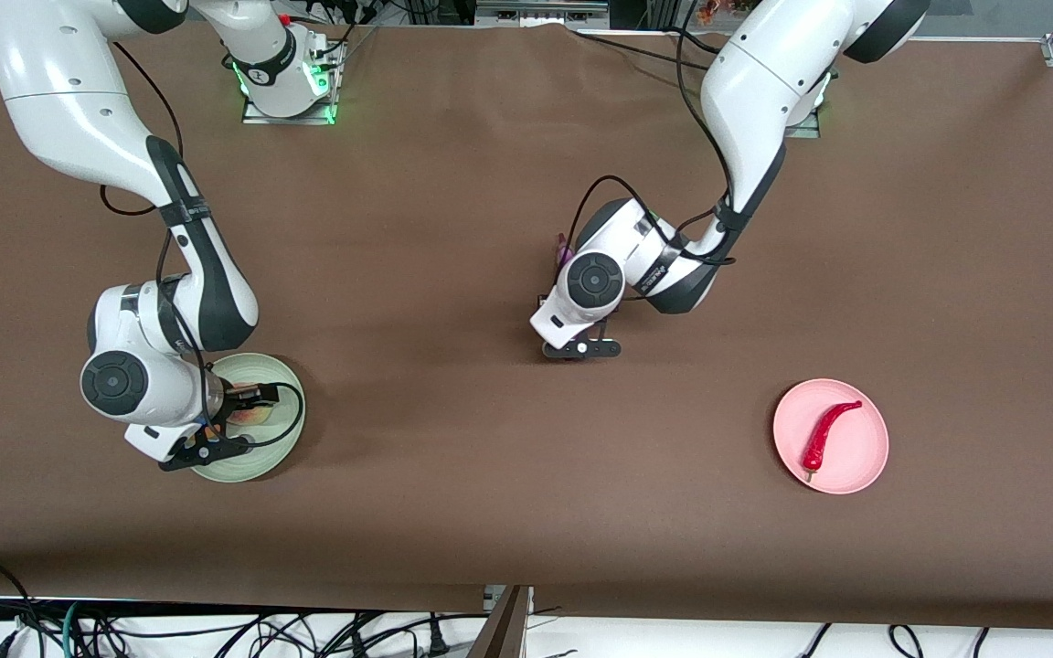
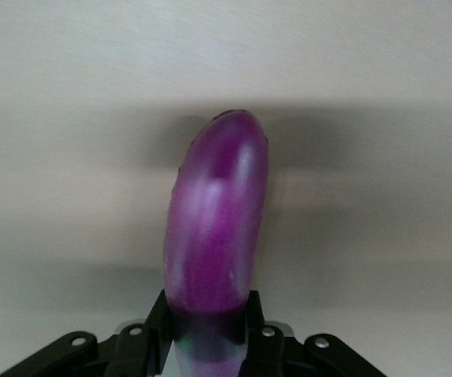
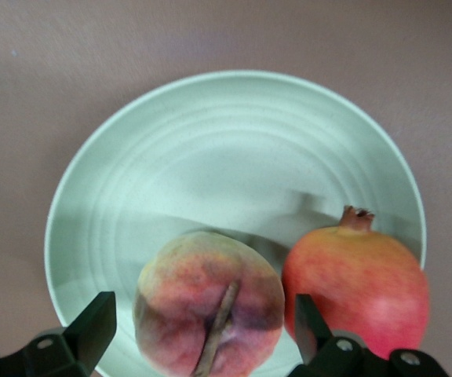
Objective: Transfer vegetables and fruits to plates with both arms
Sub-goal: 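Carry the eggplant to the pink plate while the right gripper withdraws, then lower the eggplant onto the pink plate and open the left gripper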
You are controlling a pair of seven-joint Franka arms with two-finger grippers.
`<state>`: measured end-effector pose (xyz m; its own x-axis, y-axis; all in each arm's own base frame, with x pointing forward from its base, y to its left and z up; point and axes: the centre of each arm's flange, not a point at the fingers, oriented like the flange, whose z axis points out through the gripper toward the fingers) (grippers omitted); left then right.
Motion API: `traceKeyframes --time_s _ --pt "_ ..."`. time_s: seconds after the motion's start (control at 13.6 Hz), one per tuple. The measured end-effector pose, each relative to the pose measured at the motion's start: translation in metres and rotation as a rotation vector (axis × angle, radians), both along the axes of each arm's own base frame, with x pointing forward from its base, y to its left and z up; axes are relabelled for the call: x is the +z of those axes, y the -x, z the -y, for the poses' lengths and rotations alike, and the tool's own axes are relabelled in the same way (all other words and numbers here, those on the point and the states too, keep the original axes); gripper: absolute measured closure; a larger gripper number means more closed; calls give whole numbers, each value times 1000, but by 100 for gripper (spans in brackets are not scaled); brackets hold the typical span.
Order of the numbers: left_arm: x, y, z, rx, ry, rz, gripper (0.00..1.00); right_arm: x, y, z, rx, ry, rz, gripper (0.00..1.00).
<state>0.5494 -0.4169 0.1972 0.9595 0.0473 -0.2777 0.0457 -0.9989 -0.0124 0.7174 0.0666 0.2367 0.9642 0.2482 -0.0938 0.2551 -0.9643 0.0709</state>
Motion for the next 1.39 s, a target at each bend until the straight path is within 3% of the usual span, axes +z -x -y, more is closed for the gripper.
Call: traceKeyframes --time_s 0.29,0.73,0.95,1.17,1.39 --pt "69 -41 -72 25 -111 7 60 60 -11 0 -7 6 46 0" --pt "128 -111 -228 -193 -165 22 62 196 3 3 -36 19 82 0" --pt "126 -132 -308 -322 -206 9 62 264 30 8 -80 -46 59 0" --pt "111 -150 -356 -388 -198 55 62 317 69 22 -103 -39 33 0" --pt "78 -165 -382 -418 -172 112 62 333 109 27 -111 -18 -4 0"
